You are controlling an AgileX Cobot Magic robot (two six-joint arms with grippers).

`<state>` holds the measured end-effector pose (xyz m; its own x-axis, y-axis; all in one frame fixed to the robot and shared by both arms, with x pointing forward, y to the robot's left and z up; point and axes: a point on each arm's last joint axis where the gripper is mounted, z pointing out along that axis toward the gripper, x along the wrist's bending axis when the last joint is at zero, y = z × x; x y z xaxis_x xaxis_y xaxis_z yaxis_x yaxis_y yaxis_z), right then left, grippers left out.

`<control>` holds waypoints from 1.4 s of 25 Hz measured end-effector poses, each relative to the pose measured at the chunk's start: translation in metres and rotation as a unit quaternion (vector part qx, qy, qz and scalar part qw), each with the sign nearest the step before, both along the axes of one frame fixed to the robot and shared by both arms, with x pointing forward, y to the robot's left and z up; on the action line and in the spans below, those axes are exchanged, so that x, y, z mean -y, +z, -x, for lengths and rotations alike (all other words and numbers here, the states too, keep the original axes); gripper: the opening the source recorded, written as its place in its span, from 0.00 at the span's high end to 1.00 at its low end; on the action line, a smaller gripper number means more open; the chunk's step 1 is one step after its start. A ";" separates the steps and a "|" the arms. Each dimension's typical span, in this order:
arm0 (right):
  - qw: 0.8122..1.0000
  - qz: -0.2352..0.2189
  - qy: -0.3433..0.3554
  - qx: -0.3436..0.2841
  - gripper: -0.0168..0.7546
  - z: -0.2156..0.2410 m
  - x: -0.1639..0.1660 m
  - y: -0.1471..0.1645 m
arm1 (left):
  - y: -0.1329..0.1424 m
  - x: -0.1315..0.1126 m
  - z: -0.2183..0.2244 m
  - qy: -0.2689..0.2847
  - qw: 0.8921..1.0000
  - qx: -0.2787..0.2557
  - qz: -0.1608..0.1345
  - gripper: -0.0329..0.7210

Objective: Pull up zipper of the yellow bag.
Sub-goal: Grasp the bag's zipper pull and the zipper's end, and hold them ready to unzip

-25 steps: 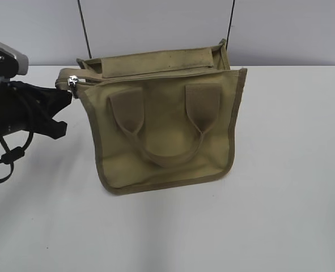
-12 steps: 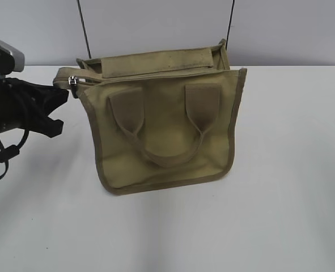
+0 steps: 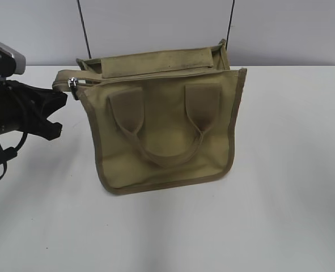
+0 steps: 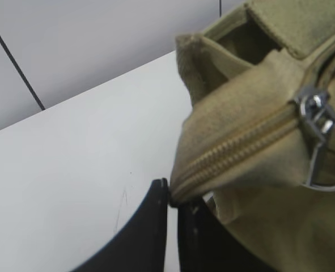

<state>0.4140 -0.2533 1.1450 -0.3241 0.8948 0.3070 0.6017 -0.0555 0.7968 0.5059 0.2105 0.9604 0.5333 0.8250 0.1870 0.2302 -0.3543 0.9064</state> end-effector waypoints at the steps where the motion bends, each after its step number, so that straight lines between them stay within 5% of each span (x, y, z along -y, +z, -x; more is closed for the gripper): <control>1: 1.000 -0.001 0.010 0.004 0.34 -0.005 -0.007 0.001 | 0.000 0.000 0.000 0.000 1.000 0.000 0.000 0.95; 14: 0.985 0.081 0.148 -0.041 0.35 -0.078 -0.204 -0.031 | 0.000 0.001 0.000 -0.006 1.000 0.001 -0.004 0.95; 20: 0.978 0.086 0.187 -0.041 0.45 -0.103 -0.280 -0.055 | 0.000 -0.001 0.000 0.007 1.000 -0.002 0.005 0.95; 26: 0.972 0.114 0.197 -0.056 0.48 -0.124 -0.312 -0.082 | 0.007 -0.006 0.000 0.020 1.000 0.007 0.013 0.95; 35: 0.961 0.159 0.201 -0.107 0.48 -0.122 -0.310 -0.099 | 0.009 -0.006 0.000 0.020 1.000 0.012 0.019 0.95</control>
